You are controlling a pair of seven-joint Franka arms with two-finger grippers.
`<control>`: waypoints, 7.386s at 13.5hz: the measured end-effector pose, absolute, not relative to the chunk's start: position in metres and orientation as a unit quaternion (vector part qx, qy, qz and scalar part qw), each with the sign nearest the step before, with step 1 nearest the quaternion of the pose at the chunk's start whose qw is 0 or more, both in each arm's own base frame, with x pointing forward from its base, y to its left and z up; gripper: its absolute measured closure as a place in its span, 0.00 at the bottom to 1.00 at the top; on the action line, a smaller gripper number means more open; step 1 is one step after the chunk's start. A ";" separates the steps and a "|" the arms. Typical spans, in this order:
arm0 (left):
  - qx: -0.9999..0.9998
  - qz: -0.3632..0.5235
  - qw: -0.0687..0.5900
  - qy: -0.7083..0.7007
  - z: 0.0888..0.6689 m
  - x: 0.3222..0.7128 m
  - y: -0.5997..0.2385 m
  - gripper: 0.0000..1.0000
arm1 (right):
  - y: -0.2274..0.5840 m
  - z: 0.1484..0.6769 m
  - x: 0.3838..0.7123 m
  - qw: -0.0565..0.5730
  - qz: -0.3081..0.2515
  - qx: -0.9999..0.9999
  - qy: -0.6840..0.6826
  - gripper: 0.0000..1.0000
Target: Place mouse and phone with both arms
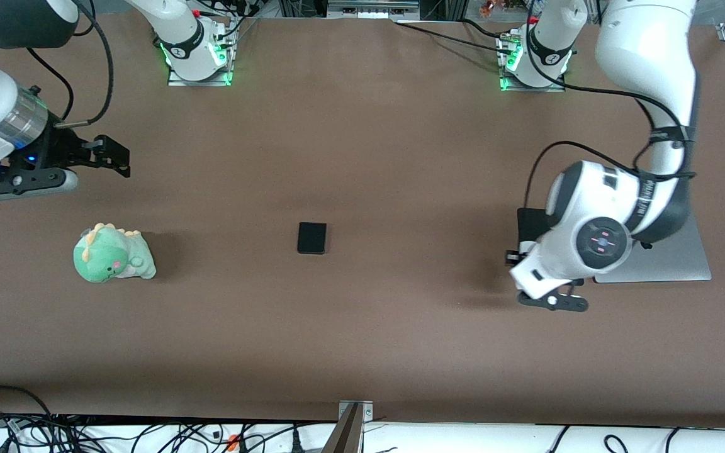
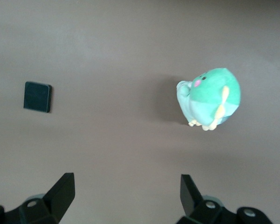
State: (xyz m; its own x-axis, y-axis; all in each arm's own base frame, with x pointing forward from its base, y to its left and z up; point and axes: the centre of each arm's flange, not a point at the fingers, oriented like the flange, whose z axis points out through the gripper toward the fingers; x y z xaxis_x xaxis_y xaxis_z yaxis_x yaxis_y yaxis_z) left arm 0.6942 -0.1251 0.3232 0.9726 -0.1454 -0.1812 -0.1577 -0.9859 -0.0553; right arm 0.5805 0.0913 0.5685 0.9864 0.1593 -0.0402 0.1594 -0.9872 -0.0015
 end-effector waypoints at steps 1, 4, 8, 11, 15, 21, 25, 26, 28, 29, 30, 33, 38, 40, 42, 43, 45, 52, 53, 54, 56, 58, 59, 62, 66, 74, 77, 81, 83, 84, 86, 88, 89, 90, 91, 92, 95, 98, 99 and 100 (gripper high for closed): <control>-0.992 0.092 0.025 0.088 0.310 0.694 -0.095 0.37 | 0.102 0.564 0.580 0.002 -0.027 0.996 0.088 0.00; -0.992 0.063 -0.001 0.108 0.260 0.671 -0.037 0.37 | 0.134 0.545 0.581 0.004 -0.041 0.994 0.100 0.00; -0.992 0.045 -0.007 0.116 0.208 0.623 -0.027 0.37 | 0.195 0.488 0.593 0.010 -0.047 0.998 0.037 0.00; -0.992 0.055 -0.008 0.112 0.198 0.612 -0.022 0.37 | 0.245 0.442 0.598 0.012 -0.040 0.999 0.011 0.00; -0.993 0.069 -0.018 0.095 0.187 0.601 -0.015 0.31 | 0.285 0.396 0.602 0.007 -0.025 1.000 -0.012 0.00; -0.996 0.043 -0.026 0.069 0.227 0.629 -0.009 0.00 | 0.346 0.290 0.597 0.003 -0.014 0.999 -0.029 0.00; -0.996 0.042 -0.002 0.083 0.340 0.682 -0.003 0.00 | 0.366 0.236 0.575 -0.012 0.009 0.999 -0.044 0.00; -0.995 0.038 0.006 0.089 0.365 0.689 -0.008 0.00 | 0.369 0.226 0.570 -0.014 0.012 0.999 -0.048 0.00; -0.995 0.037 0.008 0.098 0.394 0.696 -0.019 0.00 | 0.375 0.210 0.562 -0.018 0.017 0.998 -0.055 0.00; -0.994 0.041 0.008 0.099 0.403 0.696 -0.022 0.00 | 0.377 0.205 0.559 -0.018 0.016 0.998 -0.057 0.00; -0.994 0.046 0.007 0.100 0.412 0.696 -0.024 0.00 | 0.379 0.199 0.557 -0.019 0.018 0.998 -0.058 0.00; -0.993 0.051 0.004 0.108 0.437 0.695 -0.035 0.00 | 0.381 0.183 0.548 -0.024 0.024 0.998 -0.058 0.00; -0.995 0.008 -0.016 0.094 0.506 0.688 -0.029 0.00 | 0.388 0.176 0.541 -0.026 0.026 0.998 -0.055 0.00; -0.996 -0.010 -0.009 0.087 0.543 0.674 -0.024 0.00 | 0.389 0.173 0.540 -0.027 0.027 0.998 -0.054 0.00; -0.997 -0.024 -0.002 0.074 0.576 0.657 -0.019 0.00 | 0.389 0.169 0.539 -0.026 0.025 0.998 -0.053 0.04; -0.997 -0.029 0.000 0.070 0.586 0.650 -0.016 0.00 | 0.388 0.169 0.539 -0.025 0.025 0.998 -0.053 0.13; -0.998 -0.030 0.003 0.063 0.600 0.637 -0.010 0.00 | 0.388 0.170 0.539 -0.024 0.025 0.998 -0.054 0.18; -0.999 -0.002 0.009 0.054 0.602 0.568 -0.002 0.00 | 0.379 0.175 0.545 -0.016 0.025 0.999 -0.027 0.19; -0.999 -0.004 0.009 0.052 0.599 0.561 0.000 0.00 | 0.371 0.180 0.551 -0.008 0.024 1.000 -0.015 0.19; -0.999 -0.007 0.010 0.051 0.597 0.556 0.000 0.00 | 0.357 0.189 0.560 0.004 0.021 1.000 -0.002 0.19; -0.999 -0.004 0.010 0.051 0.594 0.551 0.001 0.00 | 0.318 0.214 0.582 0.031 0.015 0.999 0.021 0.19; -0.999 -0.002 0.010 0.051 0.592 0.551 0.001 0.00 | 0.272 0.237 0.602 0.051 0.011 0.998 0.042 0.19; -0.999 -0.001 0.010 0.051 0.592 0.551 0.001 0.00 | 0.250 0.245 0.610 0.057 0.007 0.997 0.049 0.19; -0.999 -0.001 0.010 0.051 0.592 0.551 0.001 0.00 | 0.180 0.249 0.626 0.064 -0.009 0.996 0.060 0.19; -0.998 -0.001 0.010 0.054 0.592 0.551 -0.002 0.00 | 0.093 0.226 0.623 0.034 -0.049 0.997 0.050 0.19; -0.998 -0.001 0.010 0.056 0.592 0.550 -0.005 0.00 | 0.082 0.180 0.608 0.030 -0.041 0.997 0.053 0.19; -0.998 0.011 0.009 0.054 0.591 0.548 -0.003 0.00 | 0.082 0.177 0.608 0.030 -0.040 0.997 0.052 0.19; -0.998 0.021 0.009 0.051 0.592 0.545 0.001 0.00 | 0.088 0.200 0.616 0.022 -0.018 0.999 0.038 0.00; -0.998 0.020 0.009 0.051 0.594 0.545 0.001 0.00 | 0.103 0.235 0.622 0.010 0.000 1.000 0.015 0.00; -0.998 0.020 0.009 0.051 0.594 0.545 0.001 0.00 | 0.111 0.258 0.622 0.004 0.004 1.000 0.006 0.00; -0.998 0.020 0.009 0.051 0.594 0.545 0.001 0.00 | 0.118 0.312 0.617 -0.010 0.000 1.000 -0.006 0.00; -0.998 0.020 0.009 0.052 0.594 0.545 0.000 0.00 | 0.117 0.374 0.606 -0.025 -0.016 1.000 -0.012 0.00; -0.998 0.020 0.009 0.053 0.594 0.545 -0.001 0.00 | 0.116 0.407 0.597 -0.031 -0.026 0.999 -0.016 0.00; -0.998 0.020 0.009 0.054 0.594 0.545 -0.002 0.00 | 0.113 0.442 0.586 -0.036 -0.034 0.999 -0.016 0.00; -0.998 0.020 0.009 0.054 0.595 0.545 -0.003 0.00 | 0.108 0.475 0.573 -0.037 -0.035 0.999 -0.012 0.00; -0.998 0.023 0.009 0.055 0.595 0.544 -0.003 0.00 | 0.102 0.505 0.560 -0.036 -0.032 0.999 -0.009 0.00; -0.998 0.027 0.009 0.056 0.600 0.542 -0.005 0.00 | 0.084 0.561 0.524 -0.037 -0.032 0.999 -0.006 0.00; -0.998 0.028 0.009 0.061 0.602 0.542 -0.010 0.00 | 0.075 0.574 0.519 -0.027 -0.030 0.999 -0.008 0.00; -0.998 0.026 0.009 0.064 0.604 0.542 -0.013 0.00 | 0.073 0.577 0.520 -0.027 -0.027 0.999 -0.009 0.00; -0.997 0.024 0.009 0.066 0.605 0.542 -0.016 0.00 | 0.071 0.580 0.522 -0.027 -0.024 0.999 -0.011 0.00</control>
